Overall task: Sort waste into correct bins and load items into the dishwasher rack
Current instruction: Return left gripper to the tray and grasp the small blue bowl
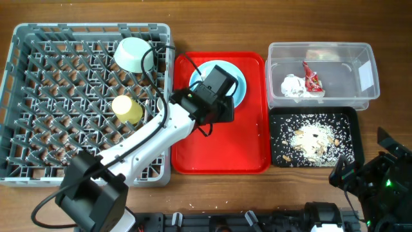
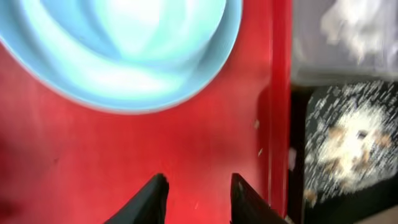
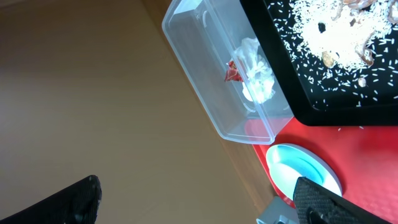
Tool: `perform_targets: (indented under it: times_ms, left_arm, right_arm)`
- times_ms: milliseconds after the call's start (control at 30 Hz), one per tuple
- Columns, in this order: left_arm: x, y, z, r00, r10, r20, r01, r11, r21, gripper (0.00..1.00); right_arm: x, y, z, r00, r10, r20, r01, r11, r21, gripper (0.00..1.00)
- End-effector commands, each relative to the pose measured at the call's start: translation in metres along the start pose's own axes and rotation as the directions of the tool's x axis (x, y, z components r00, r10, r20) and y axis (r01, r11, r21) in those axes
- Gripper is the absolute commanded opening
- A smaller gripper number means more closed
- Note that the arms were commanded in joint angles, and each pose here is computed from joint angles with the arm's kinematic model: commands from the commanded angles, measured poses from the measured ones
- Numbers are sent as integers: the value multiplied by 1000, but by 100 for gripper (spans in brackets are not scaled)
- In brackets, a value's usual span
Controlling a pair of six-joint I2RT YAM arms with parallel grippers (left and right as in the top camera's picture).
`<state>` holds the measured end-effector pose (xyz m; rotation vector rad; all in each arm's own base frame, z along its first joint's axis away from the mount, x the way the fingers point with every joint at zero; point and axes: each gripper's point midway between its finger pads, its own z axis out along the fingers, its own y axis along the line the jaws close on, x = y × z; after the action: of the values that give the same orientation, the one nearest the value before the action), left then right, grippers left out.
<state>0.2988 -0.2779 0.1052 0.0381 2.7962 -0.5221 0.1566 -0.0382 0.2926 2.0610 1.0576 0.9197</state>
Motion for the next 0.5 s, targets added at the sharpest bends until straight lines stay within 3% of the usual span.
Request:
perform_targets:
  times_ms: [0, 167, 233, 300, 400, 467]
  left_arm:
    - [-31, -2, 4, 988, 9, 152, -6, 1000, -19, 30]
    - [-65, 0, 7, 952, 5, 307, 13, 998, -54, 25]
    - [-60, 6, 19, 960, 9, 281, 15, 996, -83, 20]
    - [-49, 24, 26, 971, 19, 239, 21, 987, -162, 5]
    - [-25, 70, 31, 983, -33, 182, 97, 931, -352, 4]
    - [-11, 83, 39, 988, -54, 147, 108, 913, -392, 4]
  right_arm:
    - [-3, 0, 0, 1000, 13, 16, -13, 1000, -6, 100]
    - [-3, 0, 0, 1000, 13, 16, -13, 1000, -6, 100]
    - [-3, 0, 0, 1000, 13, 16, -13, 1000, -6, 100]
    - [-3, 0, 0, 1000, 13, 16, -13, 1000, -6, 100]
    - [-3, 0, 0, 1000, 14, 16, -13, 1000, -6, 100]
    - [-3, 0, 0, 1000, 13, 16, -13, 1000, -6, 100]
